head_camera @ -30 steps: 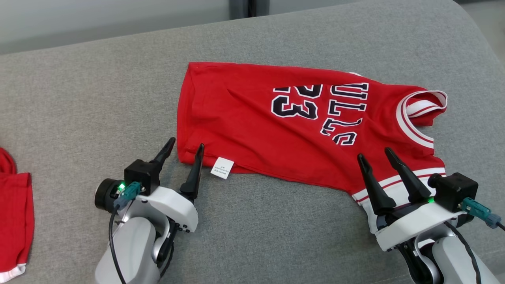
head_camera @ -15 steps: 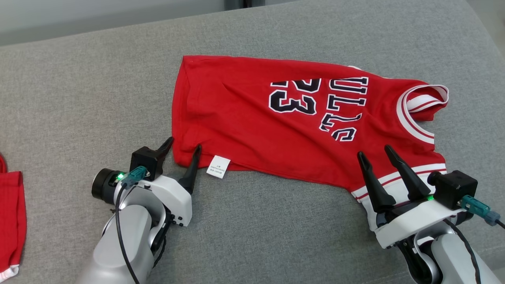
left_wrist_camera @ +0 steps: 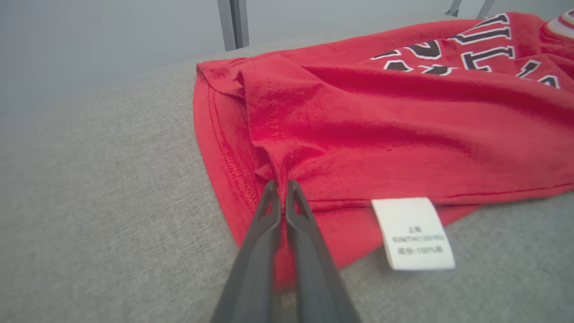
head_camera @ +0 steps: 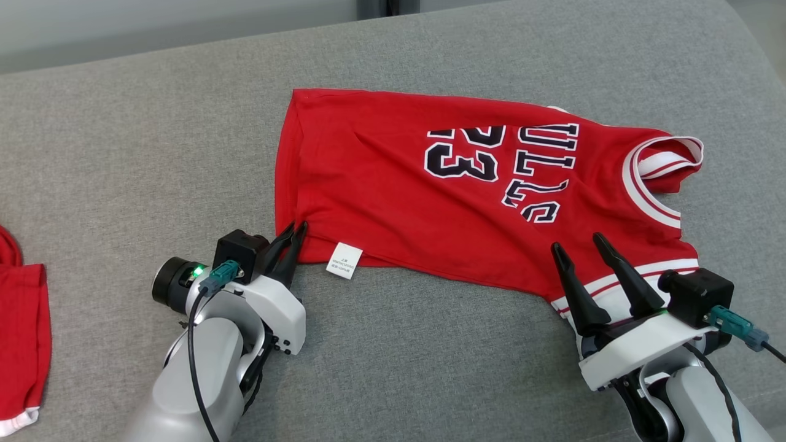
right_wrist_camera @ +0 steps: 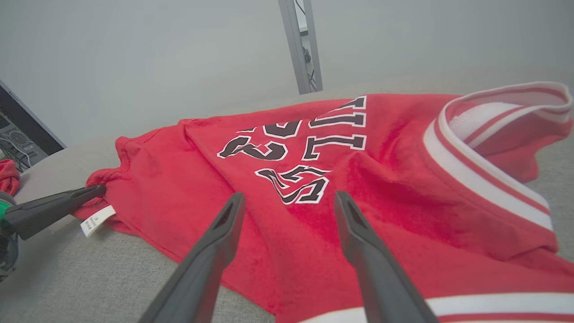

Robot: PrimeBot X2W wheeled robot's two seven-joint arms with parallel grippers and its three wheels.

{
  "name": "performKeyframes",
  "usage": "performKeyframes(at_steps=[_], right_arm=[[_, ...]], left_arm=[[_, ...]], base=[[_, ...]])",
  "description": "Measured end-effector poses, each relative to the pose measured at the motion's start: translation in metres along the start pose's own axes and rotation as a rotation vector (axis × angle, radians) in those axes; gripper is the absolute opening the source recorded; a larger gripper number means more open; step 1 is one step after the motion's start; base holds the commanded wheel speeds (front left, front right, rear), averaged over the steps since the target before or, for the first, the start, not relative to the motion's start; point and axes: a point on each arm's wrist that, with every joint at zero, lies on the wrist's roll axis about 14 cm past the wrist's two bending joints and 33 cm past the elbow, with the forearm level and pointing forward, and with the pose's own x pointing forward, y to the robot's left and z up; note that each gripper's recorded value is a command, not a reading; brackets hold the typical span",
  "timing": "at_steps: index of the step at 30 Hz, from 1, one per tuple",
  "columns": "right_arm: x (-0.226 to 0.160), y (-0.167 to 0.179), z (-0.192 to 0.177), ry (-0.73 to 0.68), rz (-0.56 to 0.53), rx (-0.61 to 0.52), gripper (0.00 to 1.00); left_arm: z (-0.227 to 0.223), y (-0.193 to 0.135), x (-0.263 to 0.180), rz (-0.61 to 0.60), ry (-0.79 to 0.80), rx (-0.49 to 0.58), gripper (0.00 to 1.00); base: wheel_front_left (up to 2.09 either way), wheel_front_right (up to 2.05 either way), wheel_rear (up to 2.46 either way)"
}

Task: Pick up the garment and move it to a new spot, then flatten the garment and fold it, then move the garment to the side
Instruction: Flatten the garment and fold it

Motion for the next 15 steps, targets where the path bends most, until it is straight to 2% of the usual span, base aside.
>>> performKeyframes(at_steps=[8, 15], right_arm=[[0.0, 0.006, 0.001, 0.001, 0.018, 0.002, 1.0], [-0.003, 0.016, 0.006, -0.013, 0.038, 0.005, 1.0]], left_arm=[[0.025, 0.002, -0.006, 0.014, -0.079, -0.014, 0.0], [0.044, 0.001, -0.038, 0.041, -0.17, -0.077, 0.0]], base=[[0.0, 0.0, 0.0], [0.0, 0.0, 0.0]])
